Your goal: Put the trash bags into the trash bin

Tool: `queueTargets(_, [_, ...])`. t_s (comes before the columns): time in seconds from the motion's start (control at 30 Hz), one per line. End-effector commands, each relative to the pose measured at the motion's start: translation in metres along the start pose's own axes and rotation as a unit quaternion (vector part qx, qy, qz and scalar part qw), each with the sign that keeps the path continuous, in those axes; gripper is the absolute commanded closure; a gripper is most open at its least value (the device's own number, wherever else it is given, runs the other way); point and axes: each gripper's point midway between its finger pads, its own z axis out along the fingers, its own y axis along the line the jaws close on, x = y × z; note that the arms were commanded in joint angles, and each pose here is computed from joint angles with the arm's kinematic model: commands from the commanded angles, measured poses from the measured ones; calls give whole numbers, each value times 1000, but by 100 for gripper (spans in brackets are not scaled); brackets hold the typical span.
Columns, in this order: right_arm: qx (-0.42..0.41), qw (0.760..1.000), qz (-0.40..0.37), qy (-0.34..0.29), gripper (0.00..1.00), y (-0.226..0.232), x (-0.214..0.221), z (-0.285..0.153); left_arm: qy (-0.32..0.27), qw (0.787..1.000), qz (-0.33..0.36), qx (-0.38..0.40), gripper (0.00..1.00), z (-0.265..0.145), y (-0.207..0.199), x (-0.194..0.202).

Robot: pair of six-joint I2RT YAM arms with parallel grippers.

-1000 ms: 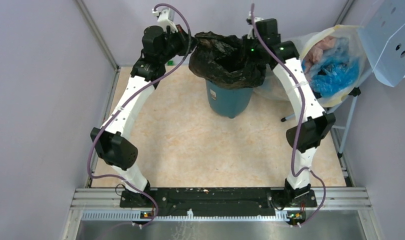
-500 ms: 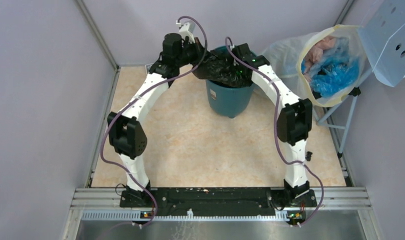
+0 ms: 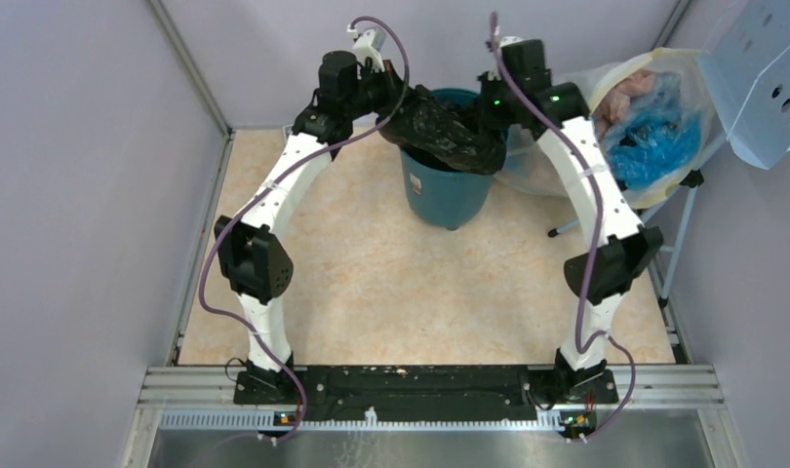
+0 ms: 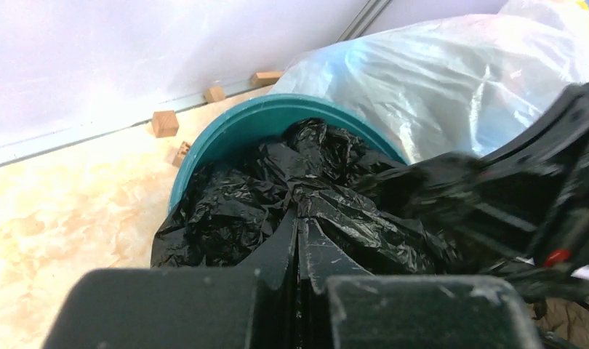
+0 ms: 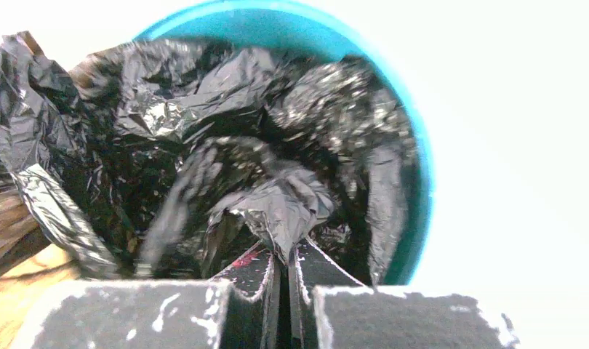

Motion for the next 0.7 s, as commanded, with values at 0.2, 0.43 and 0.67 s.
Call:
queueTargets(0.2, [20, 994, 62, -83, 100, -75, -52, -72, -112, 993, 34, -10, 100, -61, -38, -89])
queueTargets(0.43, [79, 991, 62, -85, 90, -103, -63, -52, -130, 990, 20, -42, 100, -67, -12, -101])
queueTargets(0.67, [83, 989, 53, -108, 47, -102, -76, -76, -114, 992, 11, -43, 100, -55, 10, -91])
